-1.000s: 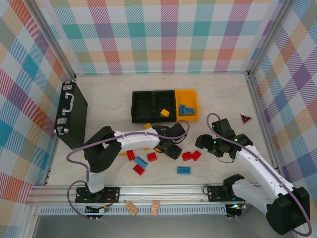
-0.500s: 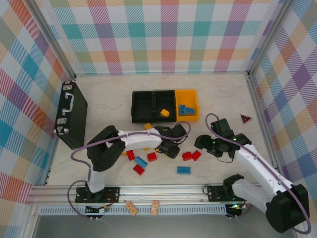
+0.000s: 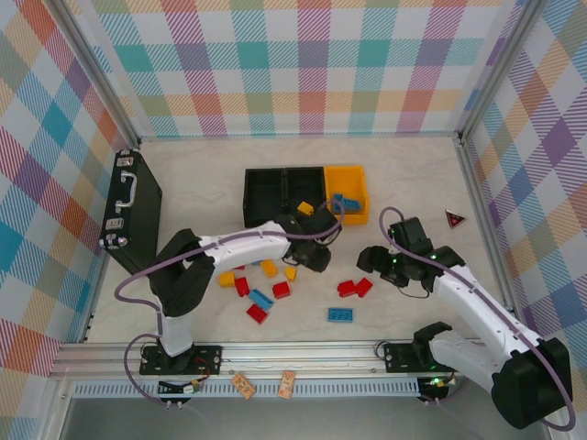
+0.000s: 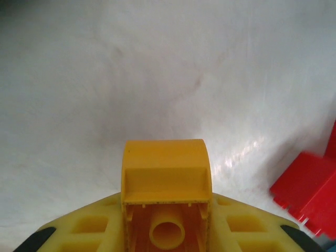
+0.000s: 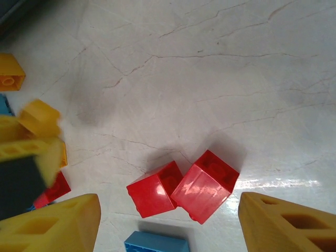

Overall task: Sort the legos into containers by color
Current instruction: Pick up the lego from the middle-left of the table, then place the lego in the container, then pick up the lego from the middle-left of the table, then place the lego in the container, then pick up the lego from the center of the table.

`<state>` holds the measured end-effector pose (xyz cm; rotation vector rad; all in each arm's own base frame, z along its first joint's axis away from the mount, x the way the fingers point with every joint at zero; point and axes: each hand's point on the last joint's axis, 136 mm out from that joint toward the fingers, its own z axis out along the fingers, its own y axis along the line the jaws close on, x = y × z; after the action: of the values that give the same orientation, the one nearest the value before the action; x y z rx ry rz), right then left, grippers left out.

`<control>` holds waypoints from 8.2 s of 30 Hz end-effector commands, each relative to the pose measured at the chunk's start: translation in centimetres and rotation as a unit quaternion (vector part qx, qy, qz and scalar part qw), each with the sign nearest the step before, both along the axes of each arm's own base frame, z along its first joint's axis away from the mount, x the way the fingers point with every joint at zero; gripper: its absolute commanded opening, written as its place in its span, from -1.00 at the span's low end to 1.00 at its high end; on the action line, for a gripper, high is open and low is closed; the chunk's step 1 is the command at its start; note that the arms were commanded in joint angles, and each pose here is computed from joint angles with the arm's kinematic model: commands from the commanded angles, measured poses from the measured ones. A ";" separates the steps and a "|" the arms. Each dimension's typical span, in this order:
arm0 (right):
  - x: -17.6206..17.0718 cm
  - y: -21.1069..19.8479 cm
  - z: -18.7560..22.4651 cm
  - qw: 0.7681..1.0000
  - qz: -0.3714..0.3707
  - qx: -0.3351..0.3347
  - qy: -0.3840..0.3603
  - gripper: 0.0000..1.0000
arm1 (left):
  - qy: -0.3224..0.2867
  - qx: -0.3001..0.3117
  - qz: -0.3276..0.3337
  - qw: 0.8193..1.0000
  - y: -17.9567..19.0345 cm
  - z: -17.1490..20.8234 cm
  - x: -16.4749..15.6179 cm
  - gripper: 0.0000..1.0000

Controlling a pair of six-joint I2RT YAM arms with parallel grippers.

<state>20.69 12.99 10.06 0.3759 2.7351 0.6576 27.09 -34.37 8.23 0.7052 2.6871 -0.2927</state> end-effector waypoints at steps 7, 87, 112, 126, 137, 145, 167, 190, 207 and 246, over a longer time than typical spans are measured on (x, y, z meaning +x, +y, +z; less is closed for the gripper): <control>2.6 2.2 2.0 0.999 0.015 0.042 -0.021 0.40 | -0.044 -0.041 0.088 0.994 2.1 6.2 7.4 -0.36; 1.5 2.0 1.1 0.998 0.060 -0.034 -0.005 0.37 | -0.042 -0.079 0.207 0.974 11.4 7.7 3.1 0.06; 1.2 5.0 -1.1 0.996 0.085 -0.028 0.020 0.37 | 0.055 -0.018 0.421 0.905 21.2 -1.2 -7.6 0.19; 1.0 4.8 -1.5 0.996 0.084 -0.031 0.020 0.37 | 0.078 0.008 0.425 0.902 20.0 -4.9 -7.1 0.15; 1.1 4.9 -1.5 0.996 0.085 -0.029 0.019 0.37 | 0.066 0.036 0.412 0.908 19.9 -4.5 -6.7 -0.40; 1.4 5.4 -0.7 0.996 0.092 -0.020 0.010 0.37 | 0.033 0.014 0.378 0.925 18.3 -0.6 -4.4 -0.45; 5.3 10.4 5.1 0.986 0.143 0.055 -0.066 0.37 | -0.038 0.018 0.313 0.949 15.3 5.7 8.2 -0.44; 5.5 10.1 4.0 0.989 0.133 0.042 -0.048 0.37 | -0.033 0.065 0.328 0.942 15.0 0.3 16.9 -0.35; 5.2 10.0 3.8 0.989 0.134 0.041 -0.047 0.37 | -0.039 0.021 0.325 0.945 14.6 3.4 15.8 -0.01; 2.2 6.9 0.3 0.992 0.122 -0.028 0.007 0.37 | 0.077 -0.037 0.332 0.939 14.3 0.8 -1.3 0.22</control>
<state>23.36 19.90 11.05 0.0205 2.8126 0.6317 27.13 -20.57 10.99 -0.1665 2.7939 -0.3182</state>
